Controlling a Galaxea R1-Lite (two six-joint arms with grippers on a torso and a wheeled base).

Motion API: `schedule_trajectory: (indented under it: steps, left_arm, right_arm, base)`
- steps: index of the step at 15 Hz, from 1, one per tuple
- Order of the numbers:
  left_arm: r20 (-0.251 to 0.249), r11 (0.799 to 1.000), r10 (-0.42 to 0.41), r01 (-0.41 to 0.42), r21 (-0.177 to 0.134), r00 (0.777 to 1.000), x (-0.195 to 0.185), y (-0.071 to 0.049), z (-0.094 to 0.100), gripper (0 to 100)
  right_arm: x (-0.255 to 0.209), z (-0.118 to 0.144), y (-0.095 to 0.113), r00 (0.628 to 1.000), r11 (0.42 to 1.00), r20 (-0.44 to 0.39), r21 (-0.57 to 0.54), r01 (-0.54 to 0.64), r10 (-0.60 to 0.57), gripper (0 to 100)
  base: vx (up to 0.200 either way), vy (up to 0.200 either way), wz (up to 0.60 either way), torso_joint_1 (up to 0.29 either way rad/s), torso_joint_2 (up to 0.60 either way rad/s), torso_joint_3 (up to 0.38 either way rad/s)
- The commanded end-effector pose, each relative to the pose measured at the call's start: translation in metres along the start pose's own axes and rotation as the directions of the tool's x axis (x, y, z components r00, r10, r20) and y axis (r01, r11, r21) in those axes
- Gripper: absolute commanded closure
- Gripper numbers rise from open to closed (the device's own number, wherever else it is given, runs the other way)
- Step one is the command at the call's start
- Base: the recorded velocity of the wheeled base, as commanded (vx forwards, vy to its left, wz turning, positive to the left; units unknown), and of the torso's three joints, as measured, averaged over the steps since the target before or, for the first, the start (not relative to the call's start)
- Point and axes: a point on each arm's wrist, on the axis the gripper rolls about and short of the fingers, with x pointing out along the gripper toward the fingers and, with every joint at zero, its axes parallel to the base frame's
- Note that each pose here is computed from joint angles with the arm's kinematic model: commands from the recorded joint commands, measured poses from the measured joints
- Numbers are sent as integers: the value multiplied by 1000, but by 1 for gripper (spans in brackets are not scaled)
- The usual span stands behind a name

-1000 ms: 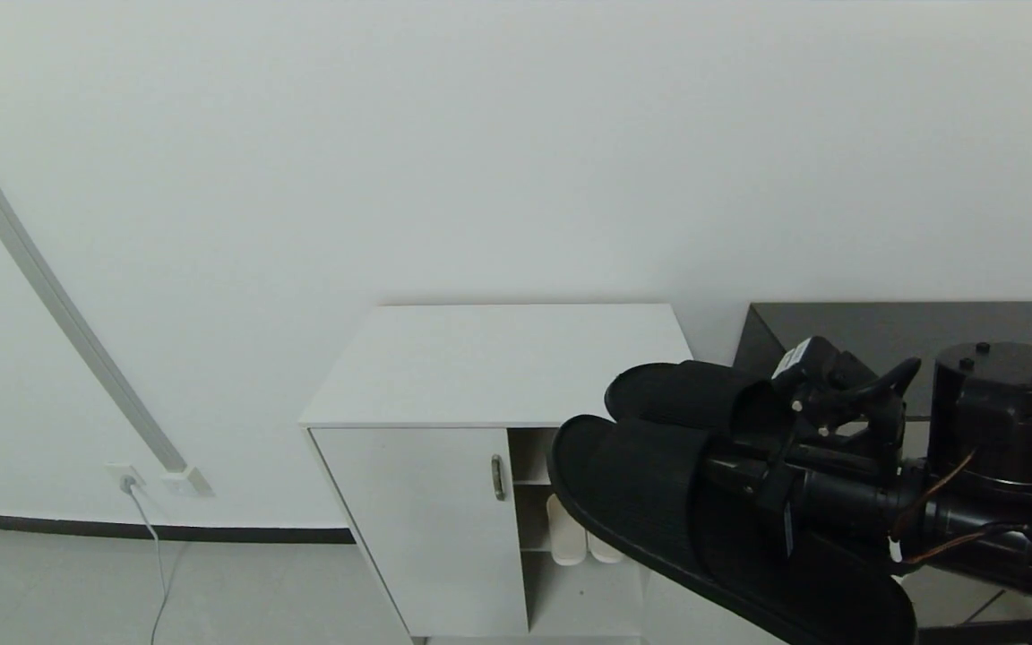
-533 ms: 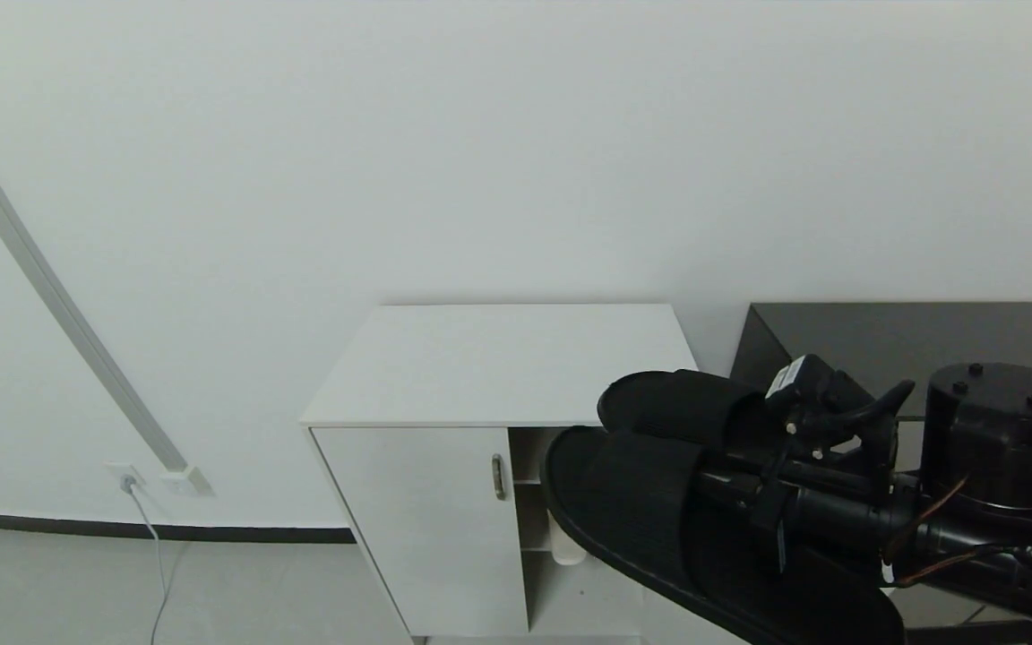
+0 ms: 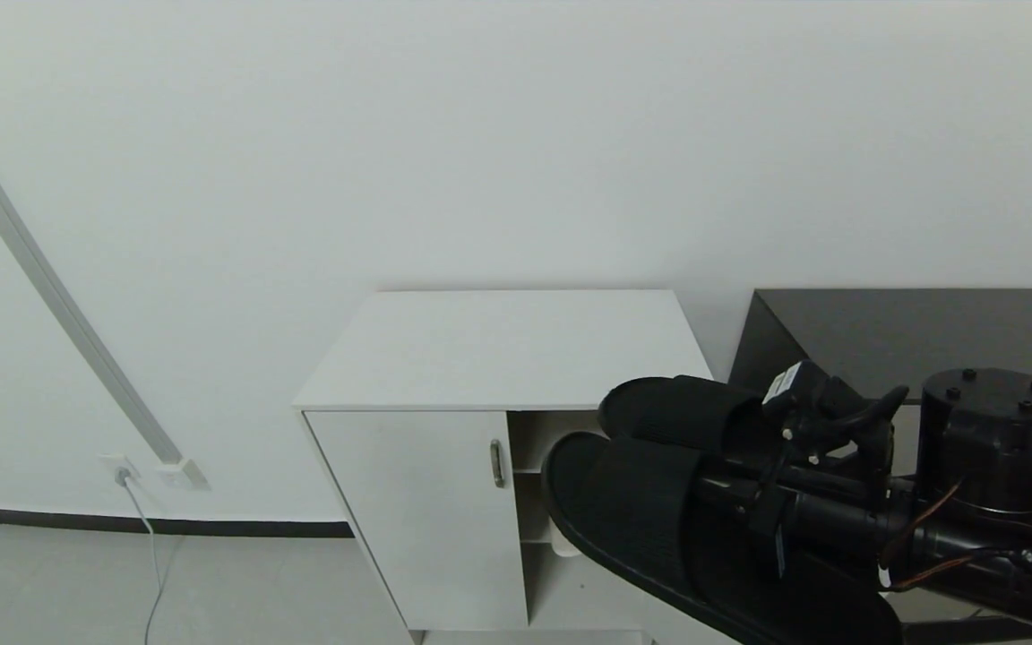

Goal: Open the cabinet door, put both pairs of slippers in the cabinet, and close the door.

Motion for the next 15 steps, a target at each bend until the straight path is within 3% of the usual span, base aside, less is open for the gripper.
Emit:
schedule_trajectory:
  steps: [1,15]
  left_arm:
    - [0,1000,0,0,0,1000,0,0,0,100]
    - [0,1000,0,0,0,1000,0,0,0,100]
  right_arm:
    - [2,-1,0,1000,1000,-6,1,-1,1,100]
    - [3,-5,0,1000,1000,-19,2,-5,5,100]
  base:
    - [0,0,0,-149,330,188]
    - [0,0,0,-180,418,242]
